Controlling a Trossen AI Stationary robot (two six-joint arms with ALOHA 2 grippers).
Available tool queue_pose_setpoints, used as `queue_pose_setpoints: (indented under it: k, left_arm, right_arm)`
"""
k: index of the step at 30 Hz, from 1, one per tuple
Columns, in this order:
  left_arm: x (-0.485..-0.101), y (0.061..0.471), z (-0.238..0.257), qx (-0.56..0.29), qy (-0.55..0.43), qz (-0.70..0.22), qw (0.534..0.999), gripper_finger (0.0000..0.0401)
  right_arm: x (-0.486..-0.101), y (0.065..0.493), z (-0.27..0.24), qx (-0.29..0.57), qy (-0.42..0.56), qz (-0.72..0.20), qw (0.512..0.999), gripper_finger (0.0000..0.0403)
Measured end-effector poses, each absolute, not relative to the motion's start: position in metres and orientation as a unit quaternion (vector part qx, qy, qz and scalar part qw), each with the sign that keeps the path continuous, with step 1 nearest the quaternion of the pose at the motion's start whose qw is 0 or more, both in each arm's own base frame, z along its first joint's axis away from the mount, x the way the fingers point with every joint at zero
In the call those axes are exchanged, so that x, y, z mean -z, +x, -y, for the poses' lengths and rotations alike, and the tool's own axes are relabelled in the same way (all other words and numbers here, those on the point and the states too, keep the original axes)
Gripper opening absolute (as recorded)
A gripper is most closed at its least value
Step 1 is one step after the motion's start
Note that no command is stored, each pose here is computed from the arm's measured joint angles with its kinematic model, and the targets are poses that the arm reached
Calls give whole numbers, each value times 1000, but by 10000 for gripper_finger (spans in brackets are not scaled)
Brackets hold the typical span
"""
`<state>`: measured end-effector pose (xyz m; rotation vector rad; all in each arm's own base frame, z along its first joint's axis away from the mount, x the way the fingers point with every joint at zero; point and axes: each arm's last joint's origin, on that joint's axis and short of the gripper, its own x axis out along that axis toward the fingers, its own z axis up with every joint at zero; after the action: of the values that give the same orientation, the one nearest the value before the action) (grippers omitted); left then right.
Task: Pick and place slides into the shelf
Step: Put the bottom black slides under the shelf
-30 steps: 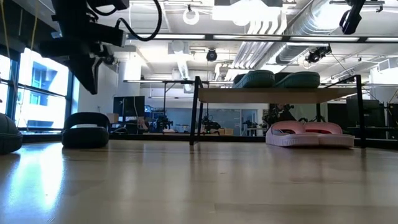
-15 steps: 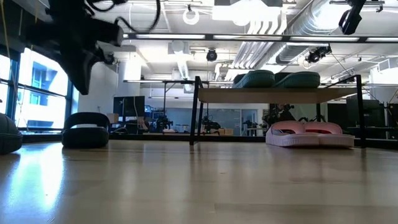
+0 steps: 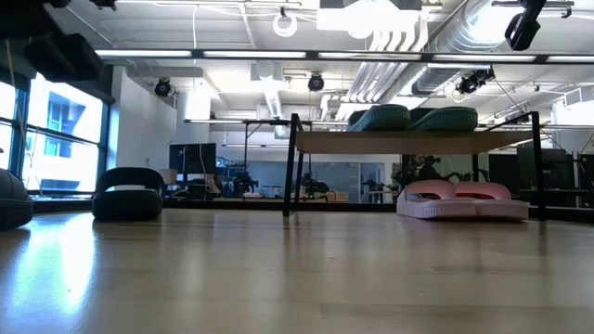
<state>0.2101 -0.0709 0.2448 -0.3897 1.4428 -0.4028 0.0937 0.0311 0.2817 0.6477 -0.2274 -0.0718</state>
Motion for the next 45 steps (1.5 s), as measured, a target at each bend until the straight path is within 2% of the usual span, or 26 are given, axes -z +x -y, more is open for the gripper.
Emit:
queue_pose_setpoints:
  k: [7,14,20,32,37,41,45]
  left_arm:
    - [-242,200,49,157,-180,-662,711,0]
    - [-210,177,12,162,-265,-604,733,0]
    - [-182,153,-8,124,-332,-614,705,0]
    - [-157,128,-34,44,-371,-623,687,0]
    - [-147,119,-32,75,-407,-614,672,1]
    - [-145,118,-31,107,-415,-601,675,21]
    - [-145,118,-31,106,-413,-603,675,72]
  right_arm:
    - [-281,94,-32,25,321,107,941,0]
    - [-280,94,-32,19,318,99,943,0]
    - [-280,94,-32,19,318,99,943,0]
    - [-279,94,-32,19,328,96,940,0]
    - [-279,94,-33,15,333,95,938,0]
    - [-279,94,-33,10,336,94,937,0]
    - [-279,94,-33,9,336,94,937,0]
